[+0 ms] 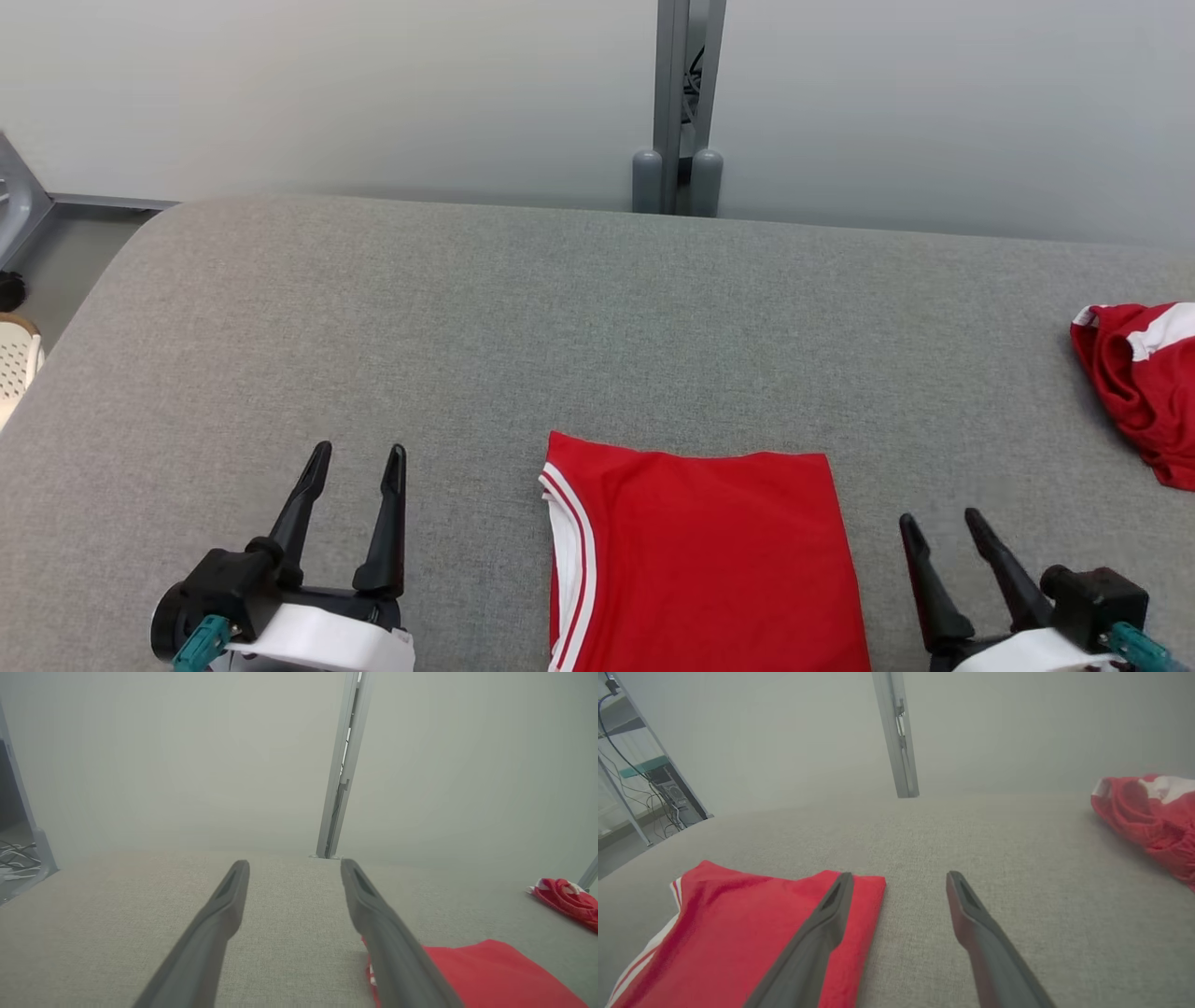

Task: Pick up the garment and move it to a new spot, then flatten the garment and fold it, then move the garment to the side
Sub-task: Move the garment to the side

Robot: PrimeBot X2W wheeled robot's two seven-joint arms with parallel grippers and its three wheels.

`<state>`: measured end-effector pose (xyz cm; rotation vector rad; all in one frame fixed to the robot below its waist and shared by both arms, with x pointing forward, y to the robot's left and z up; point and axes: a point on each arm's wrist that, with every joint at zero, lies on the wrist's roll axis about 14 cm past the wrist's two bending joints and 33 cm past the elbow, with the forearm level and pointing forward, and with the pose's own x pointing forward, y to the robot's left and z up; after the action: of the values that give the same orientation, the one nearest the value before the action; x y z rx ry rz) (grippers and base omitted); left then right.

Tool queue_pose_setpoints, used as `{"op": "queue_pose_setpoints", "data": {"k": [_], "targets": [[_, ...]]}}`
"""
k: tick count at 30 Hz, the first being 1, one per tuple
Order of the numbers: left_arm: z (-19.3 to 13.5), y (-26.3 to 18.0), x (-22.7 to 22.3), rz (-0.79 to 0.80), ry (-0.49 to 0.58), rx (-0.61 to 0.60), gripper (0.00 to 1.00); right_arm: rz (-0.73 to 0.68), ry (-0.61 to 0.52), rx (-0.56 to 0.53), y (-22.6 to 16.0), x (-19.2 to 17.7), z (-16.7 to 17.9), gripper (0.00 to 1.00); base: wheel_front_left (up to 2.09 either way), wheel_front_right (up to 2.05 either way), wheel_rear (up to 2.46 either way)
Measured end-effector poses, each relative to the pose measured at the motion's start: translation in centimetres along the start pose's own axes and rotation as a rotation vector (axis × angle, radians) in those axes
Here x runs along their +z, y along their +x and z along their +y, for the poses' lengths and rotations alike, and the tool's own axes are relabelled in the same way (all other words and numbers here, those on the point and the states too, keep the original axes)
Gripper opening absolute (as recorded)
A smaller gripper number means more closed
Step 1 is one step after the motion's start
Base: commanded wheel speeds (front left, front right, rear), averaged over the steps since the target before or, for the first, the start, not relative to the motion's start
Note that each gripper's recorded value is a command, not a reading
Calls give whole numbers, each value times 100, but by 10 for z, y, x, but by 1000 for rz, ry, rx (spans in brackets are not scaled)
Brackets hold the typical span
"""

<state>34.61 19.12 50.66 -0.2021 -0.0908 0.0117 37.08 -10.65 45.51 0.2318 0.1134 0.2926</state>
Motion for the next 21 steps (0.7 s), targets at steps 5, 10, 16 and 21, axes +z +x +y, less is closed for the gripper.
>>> {"op": "queue_pose_setpoints", "data": {"k": [5, 10, 16, 21], "targets": [[-1, 5, -8, 25, -9, -3, 100, 157, 91, 48, 8, -32, 8, 100, 0, 0, 0], [-2, 11, -9, 27, -14, -3, 100, 279, 152, 86, 15, -52, 14, 100, 0, 0, 0], [2, 11, -11, 34, -13, 8, 100, 392, 204, 134, 19, -70, 29, 100, 0, 0, 0], [7, 12, -9, 29, -9, 23, 100, 460, 204, 185, 21, -82, 41, 100, 0, 0, 0]]}}
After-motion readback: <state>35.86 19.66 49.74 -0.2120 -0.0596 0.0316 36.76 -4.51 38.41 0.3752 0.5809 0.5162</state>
